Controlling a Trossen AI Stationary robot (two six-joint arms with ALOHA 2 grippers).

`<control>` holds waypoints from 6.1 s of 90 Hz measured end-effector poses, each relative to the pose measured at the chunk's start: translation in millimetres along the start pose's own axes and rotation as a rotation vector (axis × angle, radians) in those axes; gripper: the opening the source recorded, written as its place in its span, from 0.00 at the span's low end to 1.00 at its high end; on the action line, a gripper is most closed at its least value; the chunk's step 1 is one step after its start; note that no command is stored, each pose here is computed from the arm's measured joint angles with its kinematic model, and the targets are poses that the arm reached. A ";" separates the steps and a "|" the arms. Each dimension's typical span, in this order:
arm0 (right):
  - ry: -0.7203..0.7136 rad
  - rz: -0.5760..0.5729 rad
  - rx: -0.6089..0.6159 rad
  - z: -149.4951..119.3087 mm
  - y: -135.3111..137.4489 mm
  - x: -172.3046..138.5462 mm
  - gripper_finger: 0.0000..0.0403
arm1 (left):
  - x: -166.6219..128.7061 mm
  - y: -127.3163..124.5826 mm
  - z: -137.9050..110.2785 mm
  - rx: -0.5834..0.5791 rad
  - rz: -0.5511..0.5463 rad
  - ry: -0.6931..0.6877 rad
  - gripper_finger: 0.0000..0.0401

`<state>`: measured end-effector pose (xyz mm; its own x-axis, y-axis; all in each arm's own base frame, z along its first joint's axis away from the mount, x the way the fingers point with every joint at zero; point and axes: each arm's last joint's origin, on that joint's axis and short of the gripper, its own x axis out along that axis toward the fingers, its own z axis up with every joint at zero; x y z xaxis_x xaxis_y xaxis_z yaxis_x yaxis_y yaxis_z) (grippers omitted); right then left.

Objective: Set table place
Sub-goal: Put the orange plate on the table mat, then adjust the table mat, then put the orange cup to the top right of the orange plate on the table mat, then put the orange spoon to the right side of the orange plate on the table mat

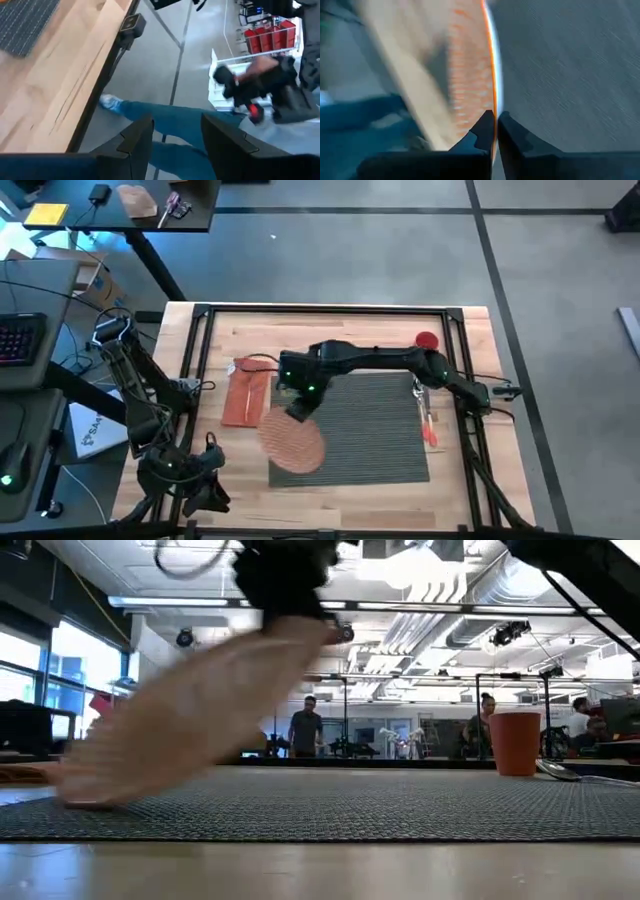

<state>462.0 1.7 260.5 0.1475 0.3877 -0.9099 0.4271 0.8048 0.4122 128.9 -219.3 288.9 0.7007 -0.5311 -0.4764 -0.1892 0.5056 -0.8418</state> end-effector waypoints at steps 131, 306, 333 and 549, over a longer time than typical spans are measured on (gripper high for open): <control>0.078 -0.355 0.146 -153.7 -114.0 22.6 0.00 | 49.9 66.6 108.1 -0.057 0.524 -0.407 0.38; -0.091 -0.548 0.487 -146.6 -188.4 -90.5 0.40 | -3.1 90.1 171.6 0.095 0.609 -0.235 0.38; -0.125 -0.494 0.577 -152.4 -268.2 -79.3 0.47 | -10.5 98.0 189.9 0.038 0.617 -0.303 0.38; -0.202 -0.264 0.812 -262.9 -185.5 40.5 0.40 | -30.4 116.7 222.6 0.007 0.619 -0.345 0.38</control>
<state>154.2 -13.8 159.5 0.0771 0.0849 -0.9934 0.9611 0.2587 0.0967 238.7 7.2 261.7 0.6438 0.1005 -0.7585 -0.6198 0.6499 -0.4400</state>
